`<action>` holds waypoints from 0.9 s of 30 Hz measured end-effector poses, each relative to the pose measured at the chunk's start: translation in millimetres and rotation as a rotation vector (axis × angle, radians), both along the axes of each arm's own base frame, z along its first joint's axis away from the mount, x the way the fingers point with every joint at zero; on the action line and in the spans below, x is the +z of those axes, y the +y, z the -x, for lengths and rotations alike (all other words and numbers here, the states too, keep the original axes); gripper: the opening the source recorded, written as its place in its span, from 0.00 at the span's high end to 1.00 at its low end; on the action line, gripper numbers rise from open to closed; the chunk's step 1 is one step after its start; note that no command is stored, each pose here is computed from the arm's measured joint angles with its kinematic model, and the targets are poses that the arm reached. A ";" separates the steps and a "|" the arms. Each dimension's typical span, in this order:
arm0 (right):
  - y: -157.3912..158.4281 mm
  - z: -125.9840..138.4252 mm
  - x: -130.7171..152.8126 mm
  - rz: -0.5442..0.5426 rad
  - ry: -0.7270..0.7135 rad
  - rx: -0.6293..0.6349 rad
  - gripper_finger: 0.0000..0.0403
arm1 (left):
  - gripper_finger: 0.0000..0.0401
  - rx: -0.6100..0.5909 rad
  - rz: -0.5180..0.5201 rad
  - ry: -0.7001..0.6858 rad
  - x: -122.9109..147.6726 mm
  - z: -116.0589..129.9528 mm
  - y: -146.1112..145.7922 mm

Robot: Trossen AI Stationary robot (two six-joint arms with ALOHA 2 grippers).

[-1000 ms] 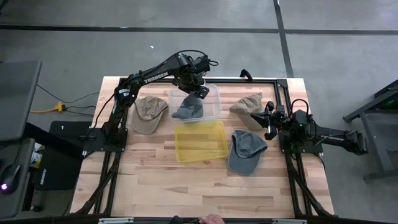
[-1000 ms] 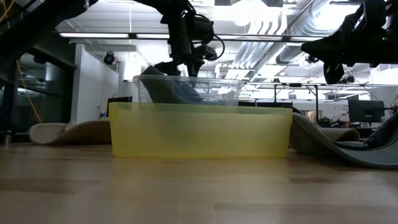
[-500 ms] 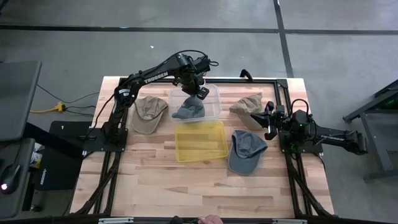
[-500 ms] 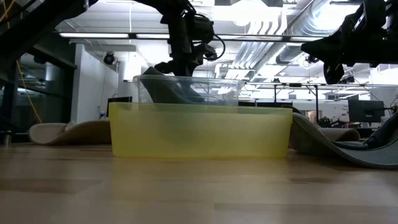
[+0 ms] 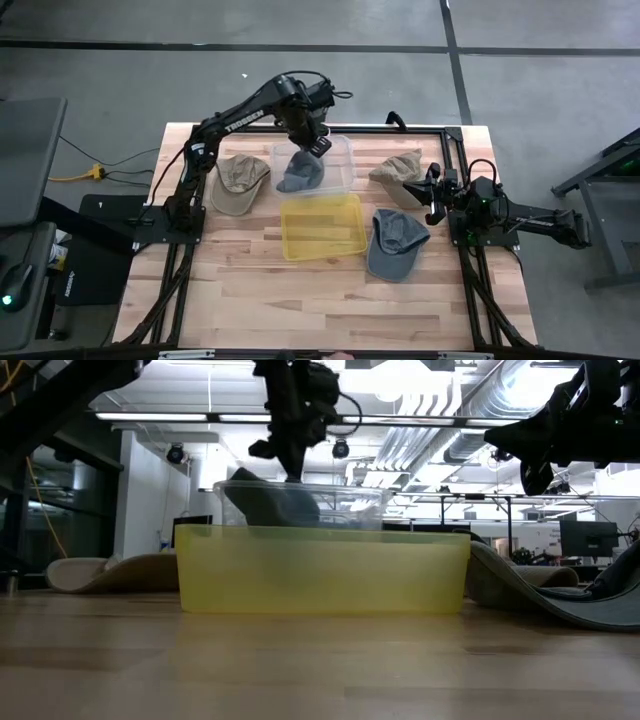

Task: Pick & Place hat
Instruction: Put the bottom gray cap into the transparent bin

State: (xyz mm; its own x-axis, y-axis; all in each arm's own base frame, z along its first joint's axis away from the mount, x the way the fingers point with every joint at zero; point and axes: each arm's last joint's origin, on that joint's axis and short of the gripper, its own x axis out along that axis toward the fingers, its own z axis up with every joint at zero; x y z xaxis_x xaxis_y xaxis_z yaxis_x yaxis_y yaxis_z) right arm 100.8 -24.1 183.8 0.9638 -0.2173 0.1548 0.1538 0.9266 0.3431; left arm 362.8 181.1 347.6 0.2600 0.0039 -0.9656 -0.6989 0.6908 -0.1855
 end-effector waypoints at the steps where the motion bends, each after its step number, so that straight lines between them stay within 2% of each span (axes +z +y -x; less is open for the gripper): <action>1: 0.0 0.0 0.0 0.000 0.000 0.000 1.00 | 1.00 -0.022 -0.011 -0.002 3.7 0.8 -1.8; 9: 0.0 0.0 0.0 0.000 0.000 0.000 1.00 | 1.00 -0.235 -0.073 0.009 5.0 -9.2 -25.8; 13: 0.0 0.0 -0.1 0.000 0.000 0.000 1.00 | 1.00 -0.300 -0.104 0.020 5.0 -12.3 -33.6; 27: 0.0 0.0 0.0 0.000 0.000 0.000 1.00 | 1.00 -0.364 -0.234 0.013 29.6 0.3 -48.8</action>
